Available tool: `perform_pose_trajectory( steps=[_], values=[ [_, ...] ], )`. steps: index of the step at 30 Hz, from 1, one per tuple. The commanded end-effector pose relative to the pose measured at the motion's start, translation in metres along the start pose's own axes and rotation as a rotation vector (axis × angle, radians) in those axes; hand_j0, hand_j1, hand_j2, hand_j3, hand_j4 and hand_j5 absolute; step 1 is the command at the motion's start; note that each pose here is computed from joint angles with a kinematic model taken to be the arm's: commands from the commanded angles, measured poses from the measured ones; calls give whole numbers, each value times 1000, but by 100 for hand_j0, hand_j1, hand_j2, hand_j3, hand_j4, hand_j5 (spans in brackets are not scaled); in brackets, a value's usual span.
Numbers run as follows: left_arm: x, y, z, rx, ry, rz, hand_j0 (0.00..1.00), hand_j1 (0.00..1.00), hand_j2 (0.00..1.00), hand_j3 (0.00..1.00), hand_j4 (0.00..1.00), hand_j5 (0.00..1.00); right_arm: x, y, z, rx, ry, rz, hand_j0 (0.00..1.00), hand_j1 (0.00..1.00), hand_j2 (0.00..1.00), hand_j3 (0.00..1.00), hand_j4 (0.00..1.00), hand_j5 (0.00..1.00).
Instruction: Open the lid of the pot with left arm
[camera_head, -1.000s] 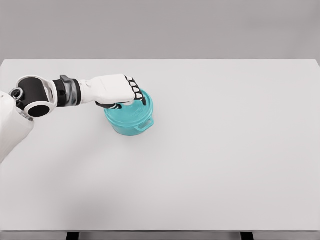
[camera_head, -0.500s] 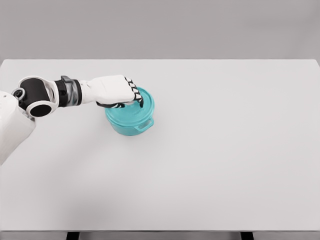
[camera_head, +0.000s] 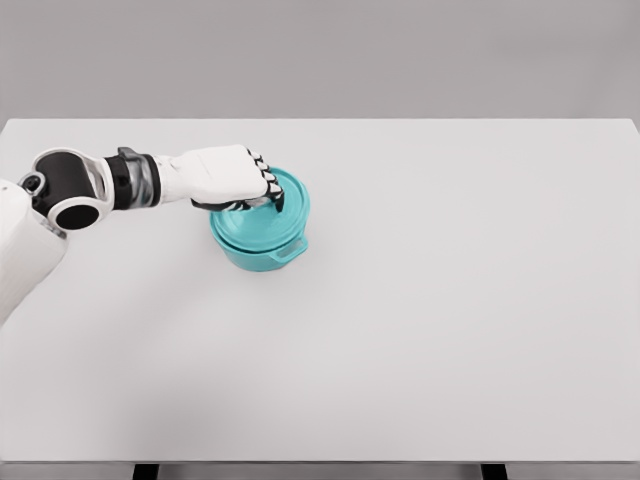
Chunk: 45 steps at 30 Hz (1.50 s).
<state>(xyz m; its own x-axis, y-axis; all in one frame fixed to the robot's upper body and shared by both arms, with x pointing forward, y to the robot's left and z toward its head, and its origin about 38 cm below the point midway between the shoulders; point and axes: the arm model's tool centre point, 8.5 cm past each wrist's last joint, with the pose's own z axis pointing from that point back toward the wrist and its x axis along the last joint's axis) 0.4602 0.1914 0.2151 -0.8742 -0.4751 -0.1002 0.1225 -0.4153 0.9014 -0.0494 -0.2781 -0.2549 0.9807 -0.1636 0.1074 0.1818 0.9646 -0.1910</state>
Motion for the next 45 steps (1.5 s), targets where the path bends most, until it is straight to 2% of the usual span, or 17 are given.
perform_pose_trajectory(
  steps=[1, 5, 10, 13, 14, 18, 21, 24, 29, 34, 39, 44, 45],
  values=[
    [-1, 1, 1, 9, -1, 10, 60, 60, 60, 60, 60, 60, 0, 0, 0, 1, 0, -1, 100, 100, 100, 100, 100, 100],
    [-2, 1, 3, 7, 3, 10, 55, 55, 55, 55, 55, 55, 0, 0, 0, -1, 0, -1, 100, 100, 100, 100, 100, 100],
    [-1, 8, 6, 42, -15, 29, 55, 55, 55, 55, 55, 55, 0, 0, 0, 1, 0, -1, 100, 100, 100, 100, 100, 100],
    [-18, 20, 32, 68, 5, 49, 55, 55, 55, 55, 55, 55, 0, 0, 0, -1, 0, -1, 100, 100, 100, 100, 100, 100],
    [-29, 22, 51, 87, 33, 65, 55, 55, 55, 55, 55, 55, 0, 0, 0, -1, 0, -1, 100, 100, 100, 100, 100, 100],
    [-52, 22, 100, 91, 117, 83, 55, 55, 55, 55, 55, 55, 0, 0, 0, -1, 0, -1, 100, 100, 100, 100, 100, 100],
    [-65, 7, 132, 44, 175, 105, 55, 55, 55, 55, 55, 55, 0, 0, 0, 1, 0, -1, 100, 100, 100, 100, 100, 100],
    [-71, -19, 165, -31, 228, 141, 55, 55, 55, 55, 55, 55, 0, 0, 0, -1, 0, -1, 100, 100, 100, 100, 100, 100],
    [-80, -62, 177, -97, 277, 240, 53, 53, 53, 53, 53, 53, 0, 0, 0, 1, 0, -1, 100, 100, 100, 100, 100, 100],
    [-70, -95, 169, -142, 262, 297, 53, 53, 53, 53, 53, 53, 0, 0, 0, -1, 0, -1, 100, 100, 100, 100, 100, 100],
    [-70, -95, 167, -133, 263, 303, 53, 53, 53, 53, 53, 53, 0, 0, 0, 1, 0, -1, 100, 100, 100, 100, 100, 100],
    [-65, -106, 165, -148, 254, 321, 56, 56, 56, 56, 56, 56, 0, 0, 0, 1, 0, -1, 100, 100, 100, 100, 100, 100],
    [-65, -105, 165, -145, 255, 319, 60, 60, 60, 60, 60, 60, 0, 0, 0, 1, 0, -1, 100, 100, 100, 100, 100, 100]
  ],
)
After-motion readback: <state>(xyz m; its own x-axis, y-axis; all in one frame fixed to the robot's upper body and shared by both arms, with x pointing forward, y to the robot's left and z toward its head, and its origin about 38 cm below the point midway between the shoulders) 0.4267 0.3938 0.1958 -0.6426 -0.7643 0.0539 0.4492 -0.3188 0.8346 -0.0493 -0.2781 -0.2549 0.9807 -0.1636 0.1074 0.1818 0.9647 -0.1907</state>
